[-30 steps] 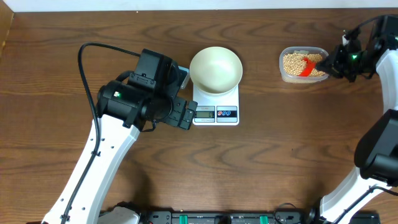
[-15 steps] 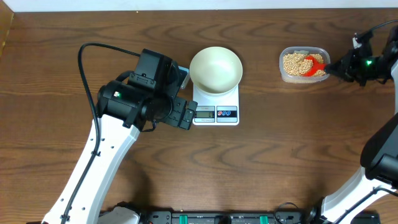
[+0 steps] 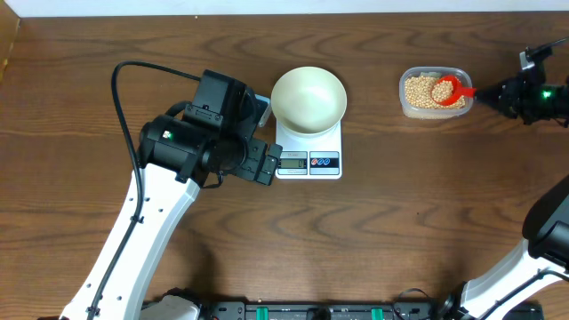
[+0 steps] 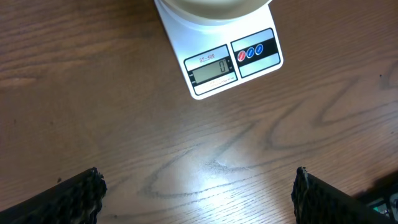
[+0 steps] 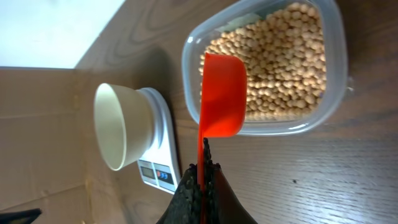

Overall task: Scoop item into bowl and weigh 50g on scale
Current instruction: 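Lift the filled scoop with the right gripper and carry it left over the bowl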

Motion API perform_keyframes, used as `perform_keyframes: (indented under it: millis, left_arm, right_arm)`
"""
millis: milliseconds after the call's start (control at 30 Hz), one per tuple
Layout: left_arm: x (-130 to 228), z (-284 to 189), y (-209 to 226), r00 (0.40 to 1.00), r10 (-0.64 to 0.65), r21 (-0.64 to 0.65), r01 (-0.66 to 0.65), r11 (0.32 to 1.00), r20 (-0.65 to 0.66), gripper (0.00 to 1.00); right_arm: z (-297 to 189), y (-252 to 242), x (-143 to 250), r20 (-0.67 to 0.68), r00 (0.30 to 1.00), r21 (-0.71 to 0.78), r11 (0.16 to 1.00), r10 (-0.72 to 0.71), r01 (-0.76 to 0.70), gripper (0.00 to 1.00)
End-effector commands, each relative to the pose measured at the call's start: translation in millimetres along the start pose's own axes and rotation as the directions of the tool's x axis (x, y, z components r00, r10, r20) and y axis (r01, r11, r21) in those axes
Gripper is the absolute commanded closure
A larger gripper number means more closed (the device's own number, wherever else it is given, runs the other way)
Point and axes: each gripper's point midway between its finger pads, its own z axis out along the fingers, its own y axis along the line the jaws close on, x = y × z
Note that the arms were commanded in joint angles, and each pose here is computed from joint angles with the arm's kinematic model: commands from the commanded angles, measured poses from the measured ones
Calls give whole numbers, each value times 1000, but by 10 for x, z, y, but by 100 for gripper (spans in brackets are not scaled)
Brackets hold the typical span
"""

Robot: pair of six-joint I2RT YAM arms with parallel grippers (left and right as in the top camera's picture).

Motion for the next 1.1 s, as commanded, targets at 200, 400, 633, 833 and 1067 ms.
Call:
perform_keyframes:
  millis: [200,400,633,833,1067]
  left_arm:
    - [32,2,17,1000,14,-10,-14,1000,-5,2]
    - [32,2,17,1000,14,-10,-14,1000,-5,2]
    - [32,2,17,1000,14,-10,-14,1000,-5,2]
    - [32,2,17,1000,14,-10,-14,1000,-5,2]
    - [32,2,17,1000,14,-10,-14,1000,-5,2]
  right_arm:
    - [-79,322,-58,39,999,-211,976,-37,44,99]
    - [-92,536,-84,55,997,-317,946,-55,70,99]
    - [31,842,-57,38,995,-409,907,-95,102,99]
    - [264,1142,-12,-2,991,-453,883,-133,118,99]
    - [546,1488,59,-42,982,-488,861,-186,142,99]
